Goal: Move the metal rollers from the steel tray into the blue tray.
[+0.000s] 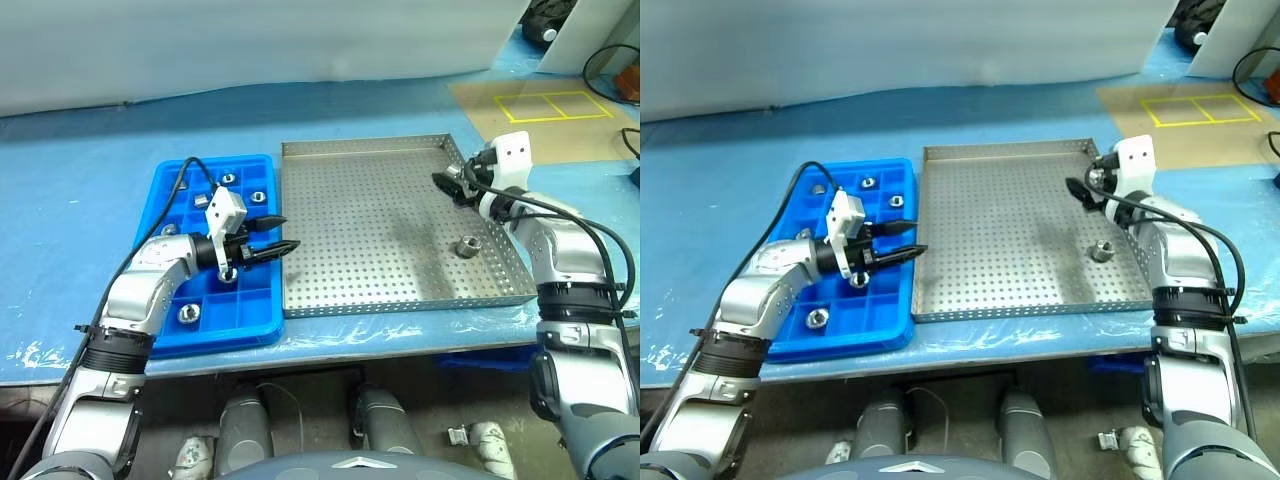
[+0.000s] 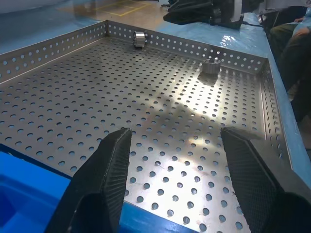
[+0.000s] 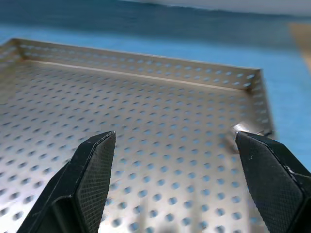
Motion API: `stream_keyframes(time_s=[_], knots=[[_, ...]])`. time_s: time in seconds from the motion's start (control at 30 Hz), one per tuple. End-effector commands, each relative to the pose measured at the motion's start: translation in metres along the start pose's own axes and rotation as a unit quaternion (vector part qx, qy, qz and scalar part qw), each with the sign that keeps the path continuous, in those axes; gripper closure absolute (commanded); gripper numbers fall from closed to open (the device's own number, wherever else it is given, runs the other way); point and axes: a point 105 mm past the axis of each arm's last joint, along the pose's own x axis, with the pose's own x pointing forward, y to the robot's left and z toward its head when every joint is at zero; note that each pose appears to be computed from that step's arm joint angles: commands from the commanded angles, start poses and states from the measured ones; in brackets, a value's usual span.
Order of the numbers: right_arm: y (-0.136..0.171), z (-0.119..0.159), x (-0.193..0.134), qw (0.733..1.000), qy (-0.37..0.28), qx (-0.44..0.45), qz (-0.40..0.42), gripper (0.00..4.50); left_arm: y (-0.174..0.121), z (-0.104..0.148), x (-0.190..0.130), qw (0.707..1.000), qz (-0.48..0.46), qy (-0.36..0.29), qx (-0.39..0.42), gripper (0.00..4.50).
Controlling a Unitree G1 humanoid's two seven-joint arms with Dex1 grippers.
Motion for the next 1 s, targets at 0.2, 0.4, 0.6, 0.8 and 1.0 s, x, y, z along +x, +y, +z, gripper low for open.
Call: stream_keyframes(time_s=[0.2,0.4,0.6,0.8,1.0], knots=[[-0.026,0.005,-0.021,0.999,-0.003,-0.019,-0.038,0.43,0.001,0.013,0.001,1.0,-0.012,-0.009,0.027,1.41],[-0.024,-0.03,-0.052,0.996,0.076,-0.035,0.018,0.43,0.002,0.009,-0.002,1.0,-0.009,-0.005,0.023,1.41],[-0.034,-0.067,-0.061,0.992,0.126,-0.022,-0.004,0.43,-0.003,0.006,0.005,1.0,-0.015,-0.009,0.018,1.41],[-0.03,-0.08,-0.053,0.99,0.136,-0.028,-0.011,0.43,-0.003,0.005,0.006,1.0,-0.017,-0.009,0.018,1.41],[-0.018,-0.087,-0.048,0.989,0.143,-0.031,0.01,0.43,-0.003,0.006,0.004,1.0,-0.013,-0.009,0.018,1.41]])
